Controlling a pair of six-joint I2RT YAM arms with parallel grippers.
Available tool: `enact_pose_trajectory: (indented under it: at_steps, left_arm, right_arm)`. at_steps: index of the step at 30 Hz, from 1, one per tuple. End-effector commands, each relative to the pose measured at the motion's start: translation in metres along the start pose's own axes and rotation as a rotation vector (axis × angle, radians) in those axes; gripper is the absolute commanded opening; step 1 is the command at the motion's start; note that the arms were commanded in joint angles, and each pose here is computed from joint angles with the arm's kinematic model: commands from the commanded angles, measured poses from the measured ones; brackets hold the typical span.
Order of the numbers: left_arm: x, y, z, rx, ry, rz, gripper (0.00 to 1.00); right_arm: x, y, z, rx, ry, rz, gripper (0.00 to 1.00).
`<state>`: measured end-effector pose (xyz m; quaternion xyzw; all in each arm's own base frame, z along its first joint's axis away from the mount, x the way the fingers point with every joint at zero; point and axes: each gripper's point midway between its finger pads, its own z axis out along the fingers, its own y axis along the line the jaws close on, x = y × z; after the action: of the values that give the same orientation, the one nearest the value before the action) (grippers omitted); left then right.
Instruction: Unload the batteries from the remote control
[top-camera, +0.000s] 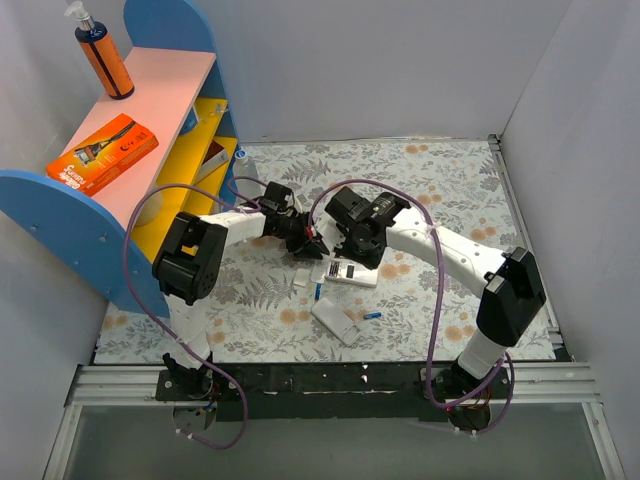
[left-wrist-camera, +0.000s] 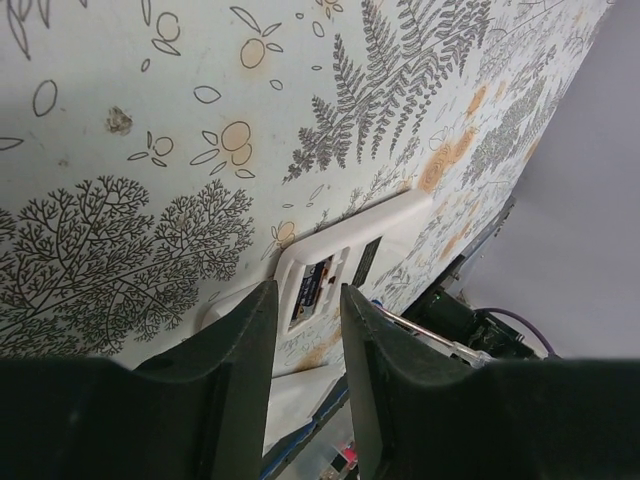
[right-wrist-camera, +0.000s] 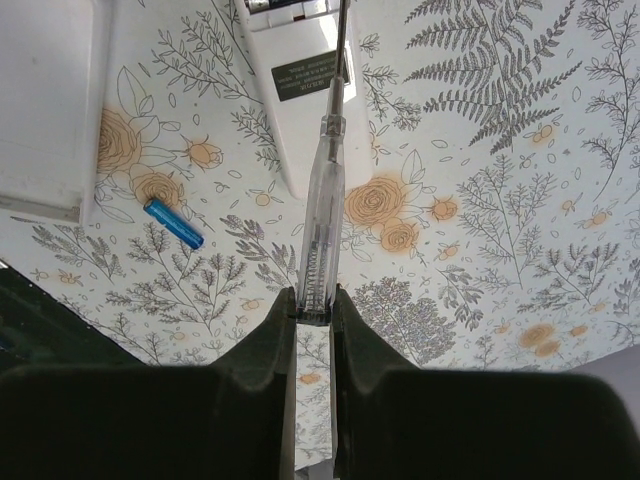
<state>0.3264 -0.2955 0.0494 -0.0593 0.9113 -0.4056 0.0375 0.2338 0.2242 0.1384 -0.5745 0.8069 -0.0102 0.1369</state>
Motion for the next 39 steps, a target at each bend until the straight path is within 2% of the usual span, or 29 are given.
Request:
enact_pose_trajectory:
  at_steps: [1,9,39]
  left_arm:
    - [-0.001,0.004,0.002,0.005,0.013,-0.007,0.31]
    - [0.002,0.007,0.006,0.014,0.033,-0.01,0.25]
    - [0.013,0.011,0.013,0.051,0.079,-0.033,0.2]
  right_arm:
    - [-0.004,-0.004,-0.006,0.03,0.022,-0.06,0.01]
    - [-0.007,-0.005,-0.004,0.076,0.058,-0.102,0.01]
    - [-0.014,0.009,0.013,0.13,0.17,-0.221,0.01]
